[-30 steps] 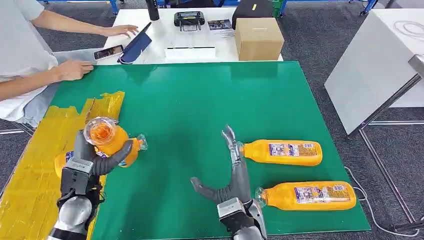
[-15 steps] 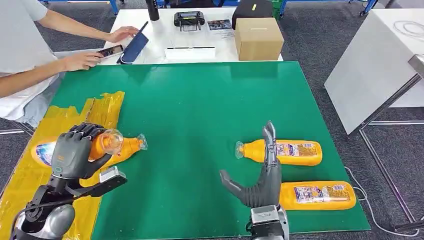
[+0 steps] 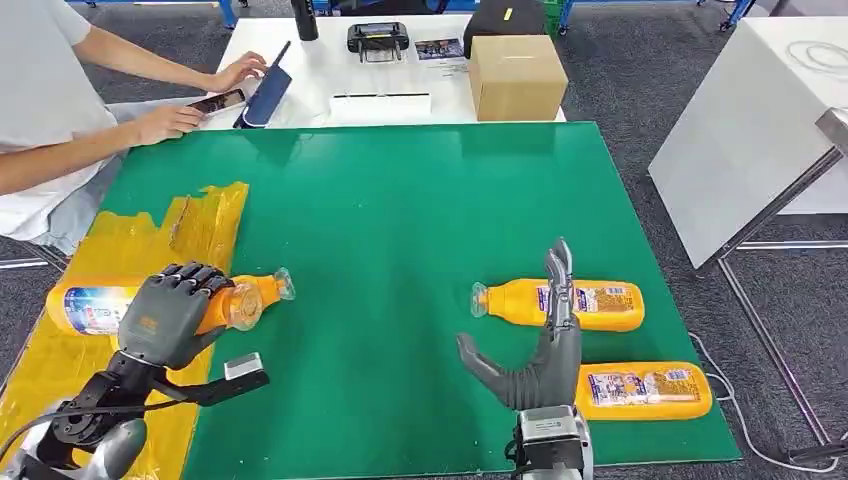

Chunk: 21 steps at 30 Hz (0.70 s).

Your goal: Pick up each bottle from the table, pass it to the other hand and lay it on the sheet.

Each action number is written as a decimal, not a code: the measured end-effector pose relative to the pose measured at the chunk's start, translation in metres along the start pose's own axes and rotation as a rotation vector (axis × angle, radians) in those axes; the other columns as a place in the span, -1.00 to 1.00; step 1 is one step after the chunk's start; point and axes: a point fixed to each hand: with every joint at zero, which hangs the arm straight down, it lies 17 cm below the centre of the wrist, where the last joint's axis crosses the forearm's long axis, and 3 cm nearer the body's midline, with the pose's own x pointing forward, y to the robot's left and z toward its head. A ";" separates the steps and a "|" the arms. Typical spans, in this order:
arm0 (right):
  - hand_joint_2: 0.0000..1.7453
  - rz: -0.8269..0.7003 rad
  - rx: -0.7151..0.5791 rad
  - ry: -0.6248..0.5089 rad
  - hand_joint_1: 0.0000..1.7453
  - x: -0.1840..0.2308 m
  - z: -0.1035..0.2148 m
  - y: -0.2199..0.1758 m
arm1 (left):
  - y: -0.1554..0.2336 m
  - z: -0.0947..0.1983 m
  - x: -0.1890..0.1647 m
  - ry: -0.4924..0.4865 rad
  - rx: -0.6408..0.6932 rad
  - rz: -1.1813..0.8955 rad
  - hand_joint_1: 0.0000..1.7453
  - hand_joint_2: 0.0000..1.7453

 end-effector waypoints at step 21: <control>1.00 0.028 -0.021 0.006 -1.00 0.002 0.007 -0.013 | 0.004 0.002 0.001 0.026 0.029 0.009 1.00 1.00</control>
